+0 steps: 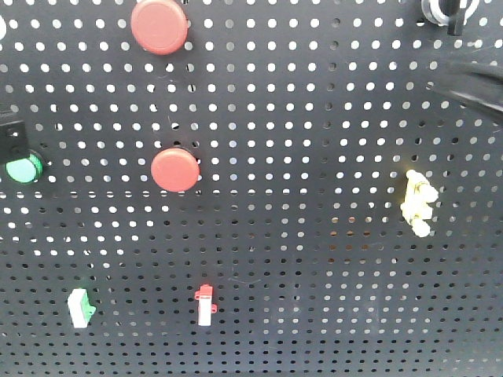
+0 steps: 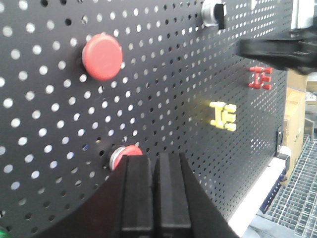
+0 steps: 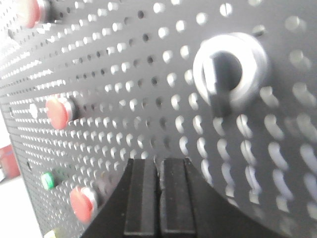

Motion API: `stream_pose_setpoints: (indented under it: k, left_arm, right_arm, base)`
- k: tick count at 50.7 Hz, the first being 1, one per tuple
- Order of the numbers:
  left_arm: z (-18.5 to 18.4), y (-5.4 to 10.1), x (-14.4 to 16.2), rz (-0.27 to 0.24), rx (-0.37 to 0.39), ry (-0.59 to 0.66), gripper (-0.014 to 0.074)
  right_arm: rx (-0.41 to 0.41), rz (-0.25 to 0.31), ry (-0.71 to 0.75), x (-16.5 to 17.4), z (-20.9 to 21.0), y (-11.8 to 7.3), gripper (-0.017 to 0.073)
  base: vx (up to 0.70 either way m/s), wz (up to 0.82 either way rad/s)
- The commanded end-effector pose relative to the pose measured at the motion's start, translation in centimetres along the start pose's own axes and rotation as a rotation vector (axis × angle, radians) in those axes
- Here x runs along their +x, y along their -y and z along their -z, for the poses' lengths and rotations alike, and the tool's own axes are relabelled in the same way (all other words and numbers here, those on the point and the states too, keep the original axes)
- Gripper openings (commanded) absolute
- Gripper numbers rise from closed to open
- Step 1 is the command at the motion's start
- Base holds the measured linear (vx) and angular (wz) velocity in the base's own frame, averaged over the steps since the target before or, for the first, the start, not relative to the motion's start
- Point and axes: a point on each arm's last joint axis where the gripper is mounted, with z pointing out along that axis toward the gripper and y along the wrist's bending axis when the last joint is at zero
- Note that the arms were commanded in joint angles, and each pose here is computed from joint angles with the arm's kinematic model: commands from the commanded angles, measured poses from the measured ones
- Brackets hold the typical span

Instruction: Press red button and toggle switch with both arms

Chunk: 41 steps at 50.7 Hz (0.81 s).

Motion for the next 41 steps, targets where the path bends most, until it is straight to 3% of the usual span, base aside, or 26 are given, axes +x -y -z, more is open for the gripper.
stream_pose_setpoints:
  k: [1,9,34,41]
  left_arm:
    - [0.5,-0.2,-1.2,0.032,-0.037,0.083,0.0001]
    - [0.5,-0.2,-1.2,0.049,-0.036,0.084,0.0001]
    - [0.5,-0.1,-1.1,0.05,-0.026,0.073,0.0001]
    - [0.5,0.0,-1.1,0.05,-0.025,0.072,0.0001]
  right_arm:
    - [-0.044,0.029,0.063,-2.3,-1.0,-1.1,-0.0003]
    - [-0.017,0.02,0.04,-2.4,-2.5,-0.7,-0.0003]
    - [0.137,0.092,0.114,-3.7,-1.2,-0.3,-0.0003]
    - [0.158,0.085,0.119,-3.8,-1.2,-0.1,-0.0003]
  base:
    - [0.0,0.0]
    - [0.0,0.0]
    - [0.0,0.0]
    - [0.0,0.0]
